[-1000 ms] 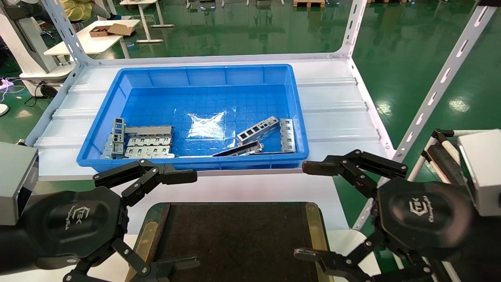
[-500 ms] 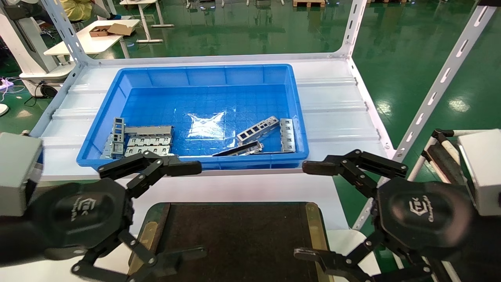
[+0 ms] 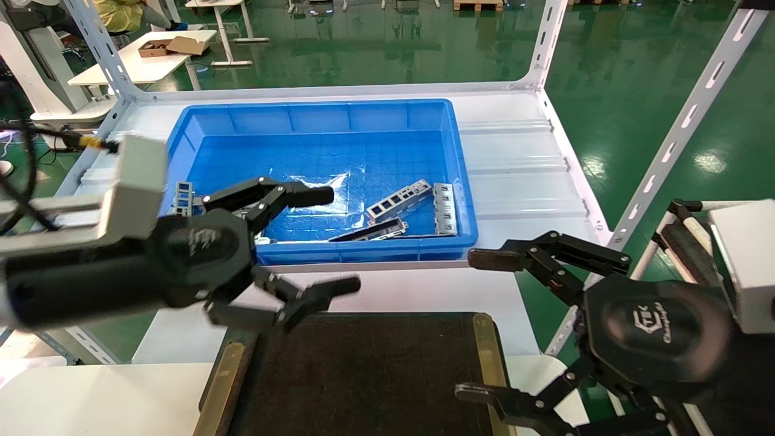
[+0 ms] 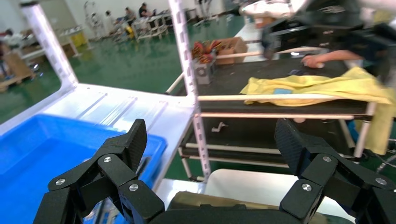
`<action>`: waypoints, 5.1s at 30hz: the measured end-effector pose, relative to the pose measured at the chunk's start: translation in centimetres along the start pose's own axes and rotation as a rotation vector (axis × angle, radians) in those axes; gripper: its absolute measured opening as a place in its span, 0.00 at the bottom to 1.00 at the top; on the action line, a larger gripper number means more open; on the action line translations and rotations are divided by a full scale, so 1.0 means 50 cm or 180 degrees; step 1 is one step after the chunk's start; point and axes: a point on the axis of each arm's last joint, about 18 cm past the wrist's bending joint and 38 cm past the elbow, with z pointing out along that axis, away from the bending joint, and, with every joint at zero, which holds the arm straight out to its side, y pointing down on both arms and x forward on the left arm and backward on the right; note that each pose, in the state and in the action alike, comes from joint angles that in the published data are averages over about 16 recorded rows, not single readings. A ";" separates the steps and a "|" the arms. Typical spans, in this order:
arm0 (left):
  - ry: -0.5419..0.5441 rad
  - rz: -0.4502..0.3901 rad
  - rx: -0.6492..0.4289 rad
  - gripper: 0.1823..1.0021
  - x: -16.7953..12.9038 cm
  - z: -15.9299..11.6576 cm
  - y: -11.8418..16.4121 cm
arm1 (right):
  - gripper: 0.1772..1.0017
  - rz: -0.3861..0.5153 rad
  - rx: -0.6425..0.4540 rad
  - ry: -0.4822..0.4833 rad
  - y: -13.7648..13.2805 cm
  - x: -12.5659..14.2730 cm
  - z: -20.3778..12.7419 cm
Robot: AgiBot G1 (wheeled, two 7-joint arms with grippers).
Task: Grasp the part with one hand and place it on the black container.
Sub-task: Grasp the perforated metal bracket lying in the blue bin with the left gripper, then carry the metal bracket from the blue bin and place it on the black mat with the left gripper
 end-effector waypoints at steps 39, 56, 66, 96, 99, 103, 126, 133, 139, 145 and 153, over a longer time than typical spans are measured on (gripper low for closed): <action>-0.1020 -0.0568 -0.0611 1.00 -0.247 0.302 0.161 | 1.00 0.0000 0.0000 0.0000 0.000 0.000 0.000; -0.1225 -0.0616 -0.0803 1.00 -0.264 0.342 0.206 | 1.00 0.0000 0.0000 0.0000 0.000 0.000 0.000; -0.1326 -0.0660 -0.0872 1.00 -0.266 0.349 0.221 | 1.00 0.0000 0.0000 0.0000 0.000 0.000 0.000; -0.1547 -0.0780 -0.0977 0.62 -0.269 0.359 0.250 | 0.64 0.0000 0.0000 0.0000 0.000 0.000 0.000; -0.1555 -0.0791 -0.0975 0.55 -0.270 0.359 0.250 | 0.54 0.0000 0.0000 0.0000 0.000 0.000 0.000; -0.1568 -0.0804 -0.0971 0.42 -0.270 0.359 0.251 | 0.43 0.0000 0.0000 0.0000 0.000 0.000 0.000; -0.1379 -0.0795 -0.0461 0.17 -0.288 0.334 0.153 | 0.04 0.0000 0.0000 0.0000 0.000 0.000 0.000; -0.1062 -0.0762 -0.0196 0.17 -0.269 0.290 0.113 | 0.02 0.0000 0.0000 0.0000 0.000 0.000 0.000; -0.0732 -0.0741 -0.0080 0.17 -0.227 0.243 0.104 | 0.02 0.0000 0.0000 0.0000 0.000 0.000 0.000; -0.0409 -0.0797 -0.0070 0.17 -0.157 0.204 0.123 | 0.02 0.0000 0.0000 0.0000 0.000 0.000 0.000; -0.0220 -0.1047 -0.0199 0.17 -0.035 0.171 0.189 | 0.02 0.0000 0.0000 0.0000 0.000 0.000 0.000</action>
